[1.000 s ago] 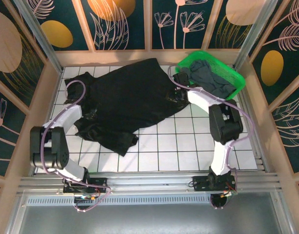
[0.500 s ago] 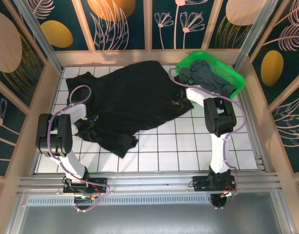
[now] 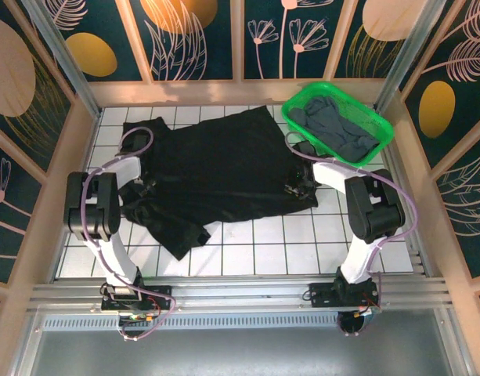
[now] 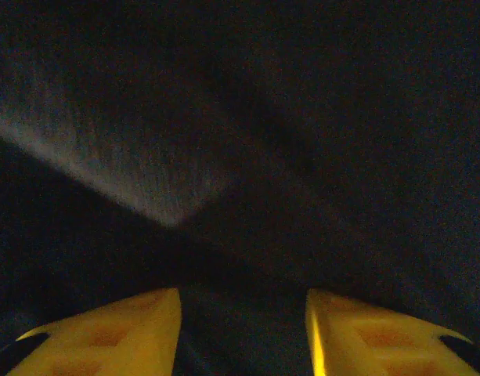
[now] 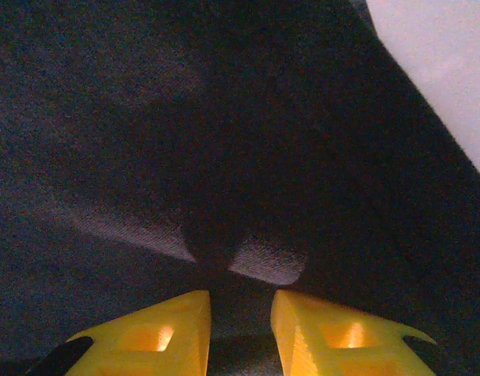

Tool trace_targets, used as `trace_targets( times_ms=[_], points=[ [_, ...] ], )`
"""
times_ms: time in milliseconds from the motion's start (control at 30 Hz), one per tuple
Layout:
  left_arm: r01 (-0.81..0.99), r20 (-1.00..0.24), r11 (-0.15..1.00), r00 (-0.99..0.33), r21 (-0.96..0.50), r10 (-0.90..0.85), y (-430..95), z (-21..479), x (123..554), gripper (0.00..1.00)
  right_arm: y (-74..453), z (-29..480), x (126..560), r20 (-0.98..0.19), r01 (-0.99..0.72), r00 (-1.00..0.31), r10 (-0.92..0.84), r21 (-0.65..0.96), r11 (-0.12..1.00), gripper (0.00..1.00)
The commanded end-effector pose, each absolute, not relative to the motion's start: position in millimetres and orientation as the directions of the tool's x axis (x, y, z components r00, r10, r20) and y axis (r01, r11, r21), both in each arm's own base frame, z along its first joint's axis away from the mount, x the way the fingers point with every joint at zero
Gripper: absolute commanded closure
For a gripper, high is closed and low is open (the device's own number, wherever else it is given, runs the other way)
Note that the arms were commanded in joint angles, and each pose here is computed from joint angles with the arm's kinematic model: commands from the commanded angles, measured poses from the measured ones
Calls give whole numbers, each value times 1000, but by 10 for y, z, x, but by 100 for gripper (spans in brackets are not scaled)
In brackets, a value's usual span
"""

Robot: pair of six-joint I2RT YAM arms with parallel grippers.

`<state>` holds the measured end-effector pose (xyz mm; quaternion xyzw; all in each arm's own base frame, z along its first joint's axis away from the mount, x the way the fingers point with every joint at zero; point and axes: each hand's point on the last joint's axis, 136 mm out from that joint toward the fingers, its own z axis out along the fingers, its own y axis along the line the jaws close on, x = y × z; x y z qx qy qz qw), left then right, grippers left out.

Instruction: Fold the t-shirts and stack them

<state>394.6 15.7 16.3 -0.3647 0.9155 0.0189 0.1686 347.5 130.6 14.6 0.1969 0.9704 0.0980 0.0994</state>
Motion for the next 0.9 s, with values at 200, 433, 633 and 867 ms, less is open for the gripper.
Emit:
trace_targets(
  times_ms=[200, 433, 633, 867],
  points=[
    [-556, -485, 828, -745, 73, -458, 499, 562, 4441, 44, 1361, 81, 3495, -36, 395, -912, 409, 199, 897, 67],
    [-636, -395, 766, -684, -89, -614, 193, 859, 3712, 44, 1369, 585, 3725, -182, 299, -920, 347, 247, 922, 55],
    [-681, -183, 726, -705, -95, -685, -311, 522, 2618, 48, 1374, 792, 3691, -243, 246, -917, 317, 282, 927, 53],
    [-750, -40, 644, -647, -150, -762, -471, 201, 2138, 49, 1409, 714, 3591, -243, 207, -927, 287, 309, 928, 53]
  ],
)
